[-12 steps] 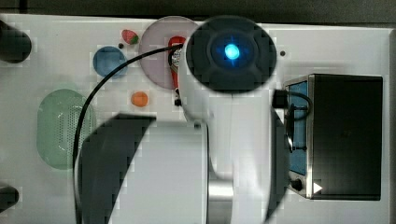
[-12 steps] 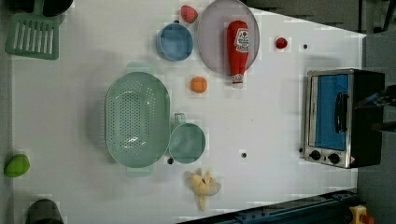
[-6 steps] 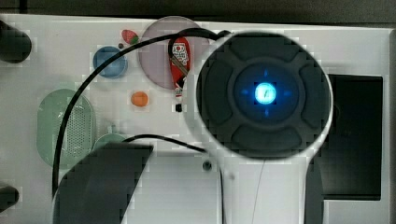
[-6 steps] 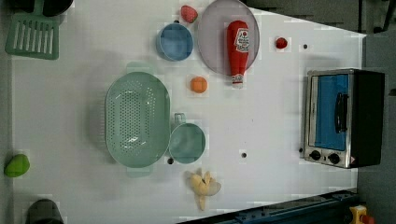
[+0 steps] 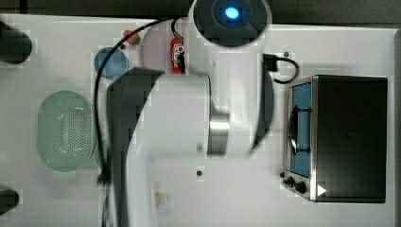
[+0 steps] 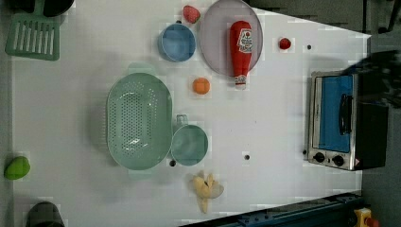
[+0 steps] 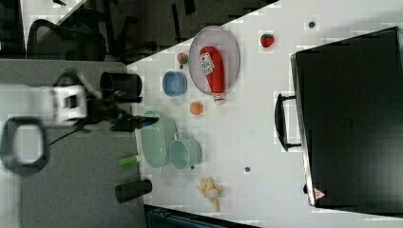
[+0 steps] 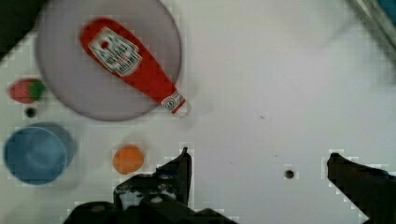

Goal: Pick ketchup from plate and place it on table.

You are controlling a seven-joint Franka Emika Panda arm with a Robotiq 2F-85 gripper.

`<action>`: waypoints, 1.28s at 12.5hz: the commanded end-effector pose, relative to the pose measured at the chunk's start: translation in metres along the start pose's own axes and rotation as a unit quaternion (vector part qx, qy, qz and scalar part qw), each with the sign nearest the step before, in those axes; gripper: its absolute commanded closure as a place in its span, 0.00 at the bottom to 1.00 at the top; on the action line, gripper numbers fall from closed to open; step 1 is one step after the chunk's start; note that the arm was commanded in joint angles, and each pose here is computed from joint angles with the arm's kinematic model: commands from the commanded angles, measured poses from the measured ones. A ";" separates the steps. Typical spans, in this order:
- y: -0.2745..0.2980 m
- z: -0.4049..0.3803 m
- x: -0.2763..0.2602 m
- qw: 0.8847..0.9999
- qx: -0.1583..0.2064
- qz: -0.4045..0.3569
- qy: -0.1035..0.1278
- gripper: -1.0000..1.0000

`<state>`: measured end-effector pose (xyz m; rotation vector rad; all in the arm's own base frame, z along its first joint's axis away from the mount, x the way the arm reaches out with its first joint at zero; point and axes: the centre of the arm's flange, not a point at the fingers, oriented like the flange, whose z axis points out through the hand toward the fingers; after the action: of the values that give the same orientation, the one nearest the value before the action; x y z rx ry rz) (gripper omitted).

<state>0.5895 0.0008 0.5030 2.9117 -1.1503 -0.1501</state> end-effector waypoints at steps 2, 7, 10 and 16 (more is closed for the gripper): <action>-0.036 0.072 0.015 0.997 -0.002 -0.073 -0.013 0.00; -0.077 0.174 0.040 0.972 0.019 -0.236 0.005 0.00; -0.100 0.222 0.047 0.945 0.039 -0.321 0.045 0.00; -0.118 0.292 0.051 0.923 0.036 -0.372 0.087 0.00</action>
<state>0.6725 0.0473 0.1960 3.1813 -0.1271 0.0815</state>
